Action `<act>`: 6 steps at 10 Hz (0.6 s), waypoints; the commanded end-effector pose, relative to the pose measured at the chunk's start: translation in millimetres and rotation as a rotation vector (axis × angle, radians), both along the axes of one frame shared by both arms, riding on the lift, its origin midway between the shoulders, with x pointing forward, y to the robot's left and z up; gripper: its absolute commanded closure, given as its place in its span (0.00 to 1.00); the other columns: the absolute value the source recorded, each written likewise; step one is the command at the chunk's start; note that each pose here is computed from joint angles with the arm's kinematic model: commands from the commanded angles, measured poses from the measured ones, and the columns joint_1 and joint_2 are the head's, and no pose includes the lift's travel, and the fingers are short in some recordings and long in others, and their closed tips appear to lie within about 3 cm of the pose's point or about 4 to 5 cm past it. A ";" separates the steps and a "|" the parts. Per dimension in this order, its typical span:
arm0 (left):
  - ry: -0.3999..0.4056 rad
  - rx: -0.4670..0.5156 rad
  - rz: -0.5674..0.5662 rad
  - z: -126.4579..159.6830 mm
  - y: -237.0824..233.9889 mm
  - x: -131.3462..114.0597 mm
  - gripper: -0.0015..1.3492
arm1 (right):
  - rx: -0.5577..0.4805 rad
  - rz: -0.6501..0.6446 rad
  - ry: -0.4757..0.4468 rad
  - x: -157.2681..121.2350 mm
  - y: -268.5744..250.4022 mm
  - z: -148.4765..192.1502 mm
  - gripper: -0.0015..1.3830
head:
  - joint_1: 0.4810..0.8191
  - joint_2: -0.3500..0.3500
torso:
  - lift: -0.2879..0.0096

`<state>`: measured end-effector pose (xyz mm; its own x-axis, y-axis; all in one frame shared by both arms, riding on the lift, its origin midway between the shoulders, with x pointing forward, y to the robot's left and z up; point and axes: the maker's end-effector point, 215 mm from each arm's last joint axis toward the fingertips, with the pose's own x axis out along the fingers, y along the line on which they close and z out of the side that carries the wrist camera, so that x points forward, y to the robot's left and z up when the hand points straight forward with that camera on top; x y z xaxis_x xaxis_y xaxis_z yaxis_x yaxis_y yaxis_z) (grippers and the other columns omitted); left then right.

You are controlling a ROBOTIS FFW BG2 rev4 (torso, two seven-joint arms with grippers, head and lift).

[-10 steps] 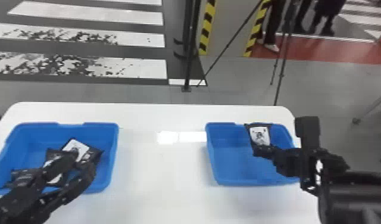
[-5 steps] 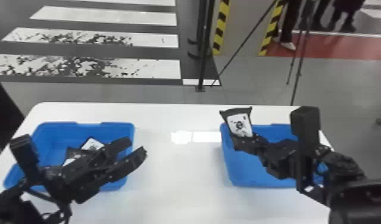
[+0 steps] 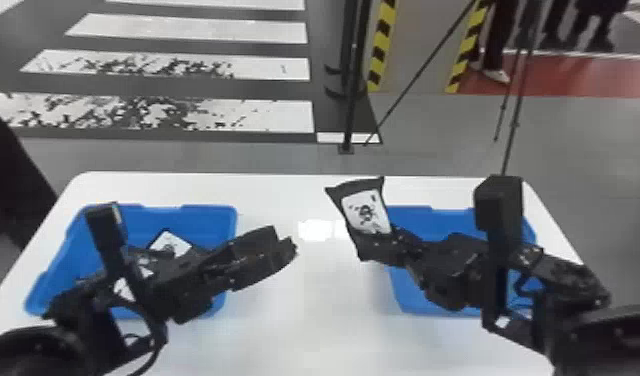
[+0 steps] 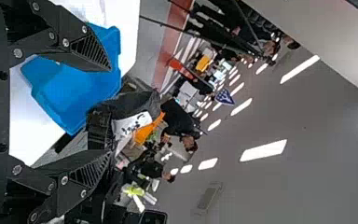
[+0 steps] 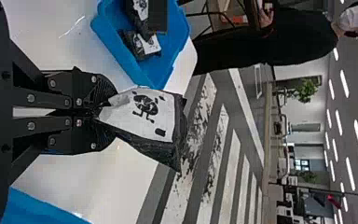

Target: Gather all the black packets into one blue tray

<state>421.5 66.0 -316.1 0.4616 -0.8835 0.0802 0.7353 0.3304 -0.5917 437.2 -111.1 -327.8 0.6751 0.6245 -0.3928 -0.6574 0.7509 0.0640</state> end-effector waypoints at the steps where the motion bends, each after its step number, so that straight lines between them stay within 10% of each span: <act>1: -0.010 -0.035 -0.019 9.4 -8.8 5.5 0.33 | 0.007 0.048 -0.022 -3.4 18.3 11.7 0.92 | 0.63 0.41 | 0.60; 6: -0.084 -0.088 -0.012 37.8 -18.2 23.2 0.34 | 0.039 0.179 -0.009 -24.6 63.3 14.8 0.92 | 0.63 0.47 | 0.60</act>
<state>443.6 49.7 -278.6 0.4413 -0.8769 0.1907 0.7865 0.2756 -0.5527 414.7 -53.0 -313.7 0.5646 0.7417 -0.3621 -0.7731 0.6289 0.0828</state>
